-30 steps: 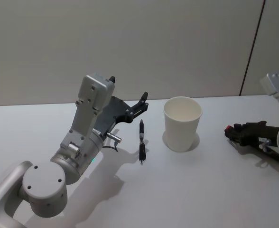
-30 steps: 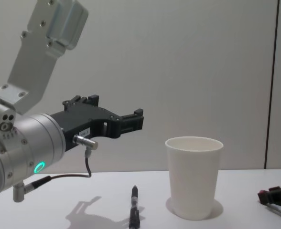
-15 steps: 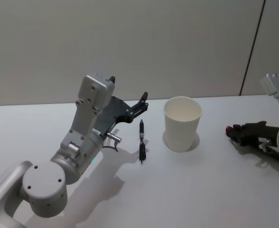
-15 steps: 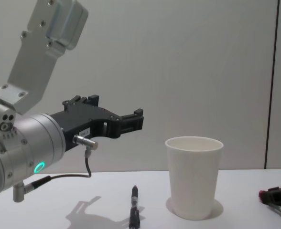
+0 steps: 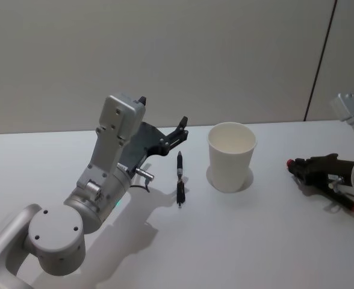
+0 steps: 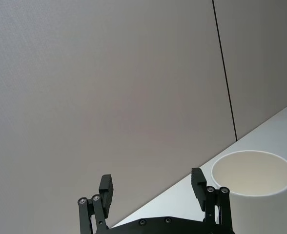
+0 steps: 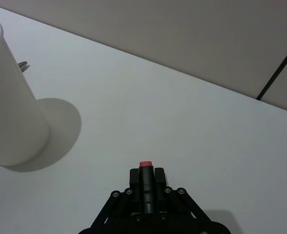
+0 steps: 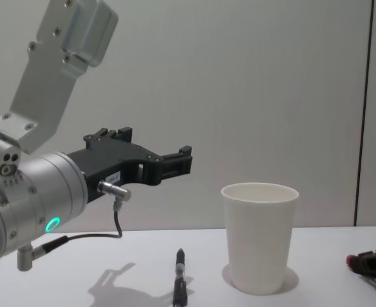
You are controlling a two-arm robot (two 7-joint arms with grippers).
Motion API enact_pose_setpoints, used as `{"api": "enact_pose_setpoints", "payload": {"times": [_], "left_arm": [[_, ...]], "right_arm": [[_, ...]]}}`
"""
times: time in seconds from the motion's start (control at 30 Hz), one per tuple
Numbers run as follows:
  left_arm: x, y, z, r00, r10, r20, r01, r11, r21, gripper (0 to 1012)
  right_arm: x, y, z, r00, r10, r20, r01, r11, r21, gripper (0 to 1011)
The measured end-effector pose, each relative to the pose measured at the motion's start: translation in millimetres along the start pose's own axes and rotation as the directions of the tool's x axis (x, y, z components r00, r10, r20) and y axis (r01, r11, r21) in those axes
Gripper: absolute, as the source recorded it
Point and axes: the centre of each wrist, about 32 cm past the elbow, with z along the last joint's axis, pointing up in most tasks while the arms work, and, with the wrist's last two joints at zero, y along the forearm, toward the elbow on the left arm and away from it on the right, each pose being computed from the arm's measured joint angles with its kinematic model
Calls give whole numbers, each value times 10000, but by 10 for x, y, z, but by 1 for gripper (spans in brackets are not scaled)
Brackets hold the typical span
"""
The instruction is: Place the pen into the pen holder.
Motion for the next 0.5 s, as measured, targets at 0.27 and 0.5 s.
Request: {"api": "enact_pose_setpoints", "payload": {"times": [0.27, 0.5], "left_arm": [[0, 0, 0, 10000, 0, 0, 0, 10000, 0, 1001], [0, 0, 0, 10000, 1, 1, -1, 10000, -1, 1001]], "right_arm": [[0, 0, 0, 10000, -1, 1, 1, 10000, 0, 171], [0, 0, 0, 10000, -1, 0, 1, 10000, 0, 171]]}}
